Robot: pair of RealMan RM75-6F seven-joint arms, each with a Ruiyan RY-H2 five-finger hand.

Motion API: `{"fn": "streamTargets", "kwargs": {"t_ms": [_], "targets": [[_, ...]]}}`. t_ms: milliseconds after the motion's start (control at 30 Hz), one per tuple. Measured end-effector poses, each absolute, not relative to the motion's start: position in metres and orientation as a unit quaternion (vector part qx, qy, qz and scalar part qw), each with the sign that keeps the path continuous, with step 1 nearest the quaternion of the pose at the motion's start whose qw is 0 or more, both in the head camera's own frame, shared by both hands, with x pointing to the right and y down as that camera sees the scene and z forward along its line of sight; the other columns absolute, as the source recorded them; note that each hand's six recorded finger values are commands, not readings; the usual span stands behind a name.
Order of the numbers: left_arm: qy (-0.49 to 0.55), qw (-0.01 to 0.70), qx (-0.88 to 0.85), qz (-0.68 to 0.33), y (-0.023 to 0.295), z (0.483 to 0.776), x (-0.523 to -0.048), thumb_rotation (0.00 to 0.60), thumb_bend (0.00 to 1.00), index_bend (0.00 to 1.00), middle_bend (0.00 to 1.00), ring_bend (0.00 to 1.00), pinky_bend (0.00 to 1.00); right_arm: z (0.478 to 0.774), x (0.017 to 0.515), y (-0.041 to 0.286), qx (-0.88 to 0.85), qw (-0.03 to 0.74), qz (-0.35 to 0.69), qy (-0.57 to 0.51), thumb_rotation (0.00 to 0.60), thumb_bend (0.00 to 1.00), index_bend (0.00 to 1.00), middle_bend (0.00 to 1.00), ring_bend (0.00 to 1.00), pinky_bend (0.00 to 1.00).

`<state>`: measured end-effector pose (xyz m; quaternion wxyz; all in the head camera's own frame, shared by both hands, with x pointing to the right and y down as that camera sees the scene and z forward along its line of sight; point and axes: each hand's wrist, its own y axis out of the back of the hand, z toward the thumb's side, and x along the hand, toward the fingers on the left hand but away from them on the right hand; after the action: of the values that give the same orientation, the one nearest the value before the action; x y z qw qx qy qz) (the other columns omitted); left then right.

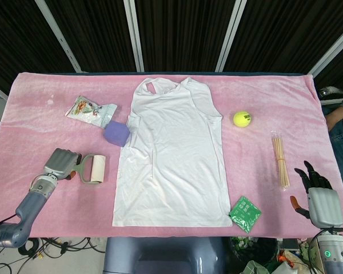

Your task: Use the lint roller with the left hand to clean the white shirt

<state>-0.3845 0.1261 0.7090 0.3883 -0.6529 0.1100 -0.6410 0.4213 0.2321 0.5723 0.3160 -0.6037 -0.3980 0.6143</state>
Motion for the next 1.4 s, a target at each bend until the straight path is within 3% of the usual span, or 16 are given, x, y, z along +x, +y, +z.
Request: {"fn": "streamTargets", "kwargs": {"t_ms": [1067,1400], "targets": [[0.111,0.387,-0.651,-0.644,0.1273,0.7126,-0.3865,0.6,0.36,0.55,0.57,0.55,0.66,0.5727,0.4219,0.2317,-0.601,0.315,0.617,-0.399,0.6,0.25,0.2,0.02,0.16,0.2],[0.11,0.386,-0.652,-0.643,0.1288,0.7145,-0.3863,0.6,0.41,0.57,0.58,0.57,0.67,0.5725,0.422,0.2317,-0.601,0.314,0.617,-0.4,0.6,0.25,0.2,0.02,0.16,0.2]]}}
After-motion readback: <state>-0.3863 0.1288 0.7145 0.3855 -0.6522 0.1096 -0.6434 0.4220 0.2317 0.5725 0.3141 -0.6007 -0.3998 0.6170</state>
